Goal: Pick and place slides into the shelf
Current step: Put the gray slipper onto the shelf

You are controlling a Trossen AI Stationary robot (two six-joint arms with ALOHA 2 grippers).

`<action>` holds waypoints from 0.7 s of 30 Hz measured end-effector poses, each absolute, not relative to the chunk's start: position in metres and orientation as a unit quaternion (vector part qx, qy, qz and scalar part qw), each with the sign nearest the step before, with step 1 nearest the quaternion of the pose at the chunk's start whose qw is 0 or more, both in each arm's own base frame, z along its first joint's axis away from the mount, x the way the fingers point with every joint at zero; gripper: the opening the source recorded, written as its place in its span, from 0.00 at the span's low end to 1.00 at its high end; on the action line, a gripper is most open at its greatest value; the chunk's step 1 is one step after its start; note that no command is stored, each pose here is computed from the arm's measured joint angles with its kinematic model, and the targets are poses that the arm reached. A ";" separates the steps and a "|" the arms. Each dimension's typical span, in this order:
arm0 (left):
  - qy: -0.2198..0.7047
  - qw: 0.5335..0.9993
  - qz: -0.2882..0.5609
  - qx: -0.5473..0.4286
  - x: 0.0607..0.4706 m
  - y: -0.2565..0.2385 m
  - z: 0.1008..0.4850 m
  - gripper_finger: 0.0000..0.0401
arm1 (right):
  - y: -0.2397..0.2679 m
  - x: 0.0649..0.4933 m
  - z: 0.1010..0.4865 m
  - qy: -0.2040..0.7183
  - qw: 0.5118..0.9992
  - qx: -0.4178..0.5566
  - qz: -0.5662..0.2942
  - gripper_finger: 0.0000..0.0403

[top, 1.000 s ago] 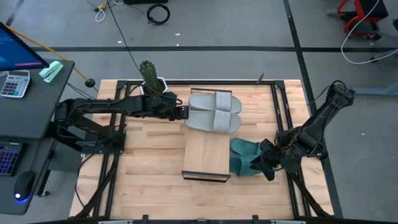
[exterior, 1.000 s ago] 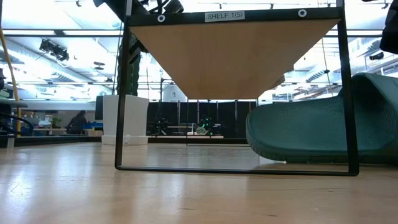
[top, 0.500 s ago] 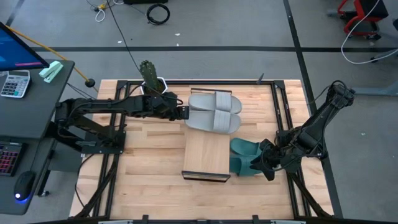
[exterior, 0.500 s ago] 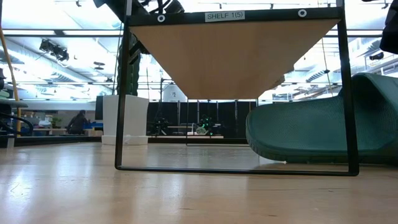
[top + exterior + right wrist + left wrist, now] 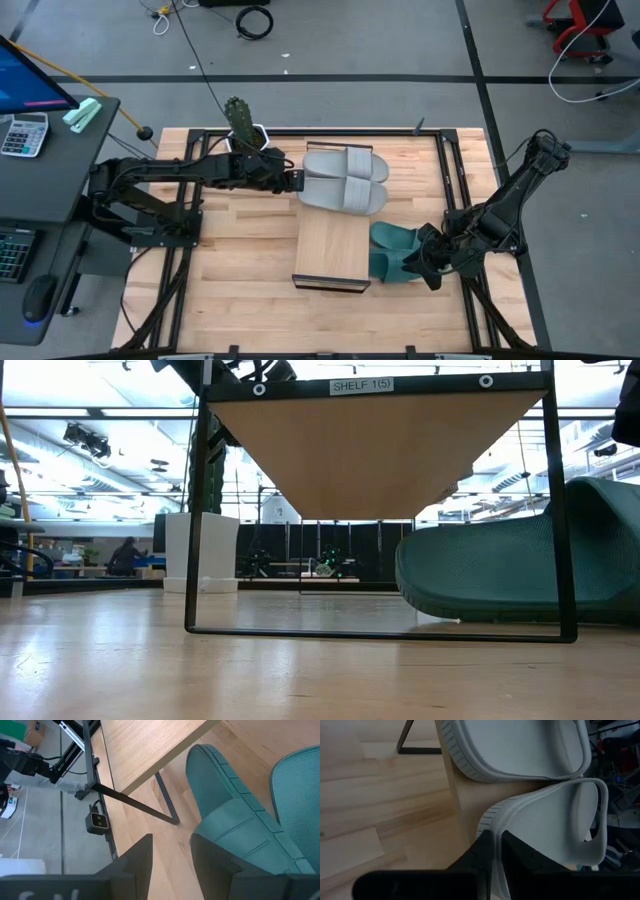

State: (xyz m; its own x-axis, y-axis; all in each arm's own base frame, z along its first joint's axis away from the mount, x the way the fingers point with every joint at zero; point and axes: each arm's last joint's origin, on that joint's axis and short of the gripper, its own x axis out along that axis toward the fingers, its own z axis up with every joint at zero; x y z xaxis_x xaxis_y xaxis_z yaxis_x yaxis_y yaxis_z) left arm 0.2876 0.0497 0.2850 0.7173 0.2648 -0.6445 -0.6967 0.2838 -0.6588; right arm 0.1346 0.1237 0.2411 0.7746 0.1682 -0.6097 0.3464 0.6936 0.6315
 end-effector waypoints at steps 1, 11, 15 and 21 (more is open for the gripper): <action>0.209 0.773 0.312 -0.511 0.288 0.050 0.285 0.10 | 0.124 0.135 0.241 0.332 0.858 0.388 -0.052 0.35; 0.201 0.776 0.312 -0.510 0.289 0.050 0.286 0.17 | 0.124 0.135 0.241 0.332 0.858 0.388 -0.052 0.35; 0.201 0.775 0.312 -0.511 0.289 0.049 0.286 0.22 | 0.124 0.135 0.241 0.332 0.858 0.388 -0.052 0.35; 0.201 0.776 0.311 -0.511 0.289 0.049 0.286 0.28 | 0.124 0.135 0.241 0.332 0.858 0.388 -0.052 0.35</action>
